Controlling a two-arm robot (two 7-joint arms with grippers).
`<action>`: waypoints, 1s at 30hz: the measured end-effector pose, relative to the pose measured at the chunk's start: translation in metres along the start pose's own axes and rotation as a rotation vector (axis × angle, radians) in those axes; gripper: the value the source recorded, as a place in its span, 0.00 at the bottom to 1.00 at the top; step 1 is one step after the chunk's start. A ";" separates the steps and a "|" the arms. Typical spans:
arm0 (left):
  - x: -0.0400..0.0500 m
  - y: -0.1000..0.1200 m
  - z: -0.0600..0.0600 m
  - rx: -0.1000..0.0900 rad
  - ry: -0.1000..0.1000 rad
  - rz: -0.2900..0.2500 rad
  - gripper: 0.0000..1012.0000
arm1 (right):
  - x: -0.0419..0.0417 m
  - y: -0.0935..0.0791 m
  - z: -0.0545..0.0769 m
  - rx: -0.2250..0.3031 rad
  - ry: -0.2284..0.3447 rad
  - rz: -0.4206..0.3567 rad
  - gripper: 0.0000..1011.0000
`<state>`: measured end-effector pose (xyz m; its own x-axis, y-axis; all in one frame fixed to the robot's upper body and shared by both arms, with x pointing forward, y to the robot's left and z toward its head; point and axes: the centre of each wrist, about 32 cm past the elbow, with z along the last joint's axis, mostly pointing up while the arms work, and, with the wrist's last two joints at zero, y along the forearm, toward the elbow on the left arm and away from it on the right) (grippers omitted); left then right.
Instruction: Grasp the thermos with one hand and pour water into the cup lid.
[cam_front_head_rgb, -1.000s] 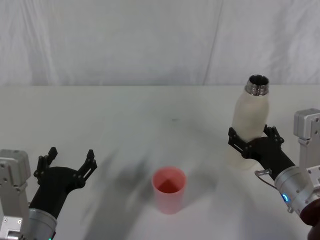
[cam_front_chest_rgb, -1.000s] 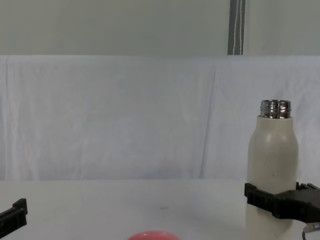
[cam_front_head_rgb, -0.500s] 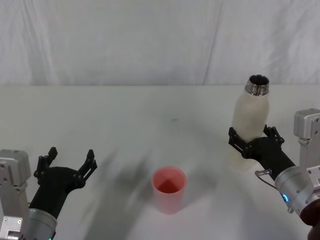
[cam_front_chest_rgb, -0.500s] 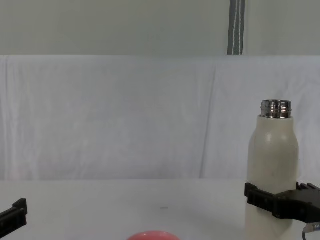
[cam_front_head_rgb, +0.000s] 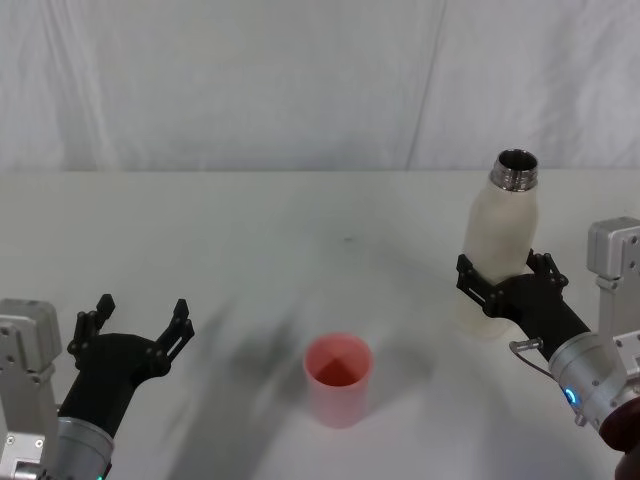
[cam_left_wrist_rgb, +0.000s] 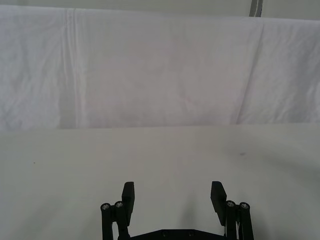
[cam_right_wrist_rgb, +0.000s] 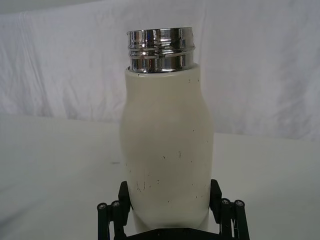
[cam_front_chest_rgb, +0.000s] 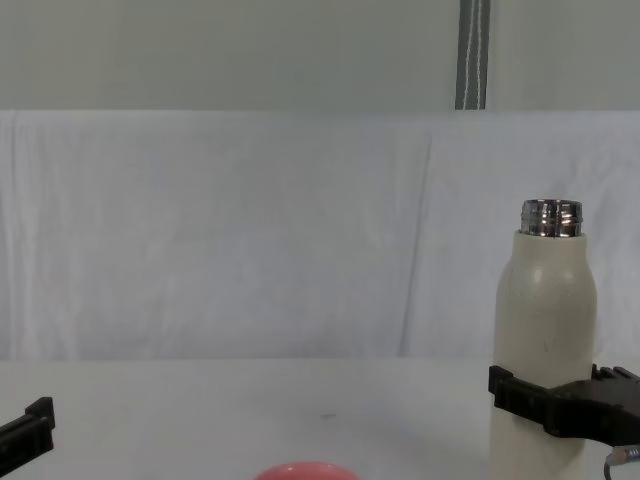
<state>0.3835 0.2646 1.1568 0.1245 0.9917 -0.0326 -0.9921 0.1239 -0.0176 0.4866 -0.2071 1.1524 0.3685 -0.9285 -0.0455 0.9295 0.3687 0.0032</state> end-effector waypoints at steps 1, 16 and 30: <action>0.0000 0.000 0.000 0.000 0.000 0.000 0.99 | 0.0000 0.000 0.000 0.000 0.000 0.000 0.94; 0.0000 0.000 0.000 0.000 0.000 0.000 0.99 | -0.0007 -0.009 0.024 0.051 -0.129 0.014 0.94; 0.0000 0.000 0.000 0.000 0.000 0.000 0.99 | -0.0018 -0.034 0.041 0.053 -0.433 -0.024 0.94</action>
<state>0.3835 0.2645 1.1568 0.1245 0.9917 -0.0326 -0.9921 0.1240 -0.0175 0.4547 -0.2198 1.1936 0.3084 -0.8733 0.3771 0.9330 0.3550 0.0591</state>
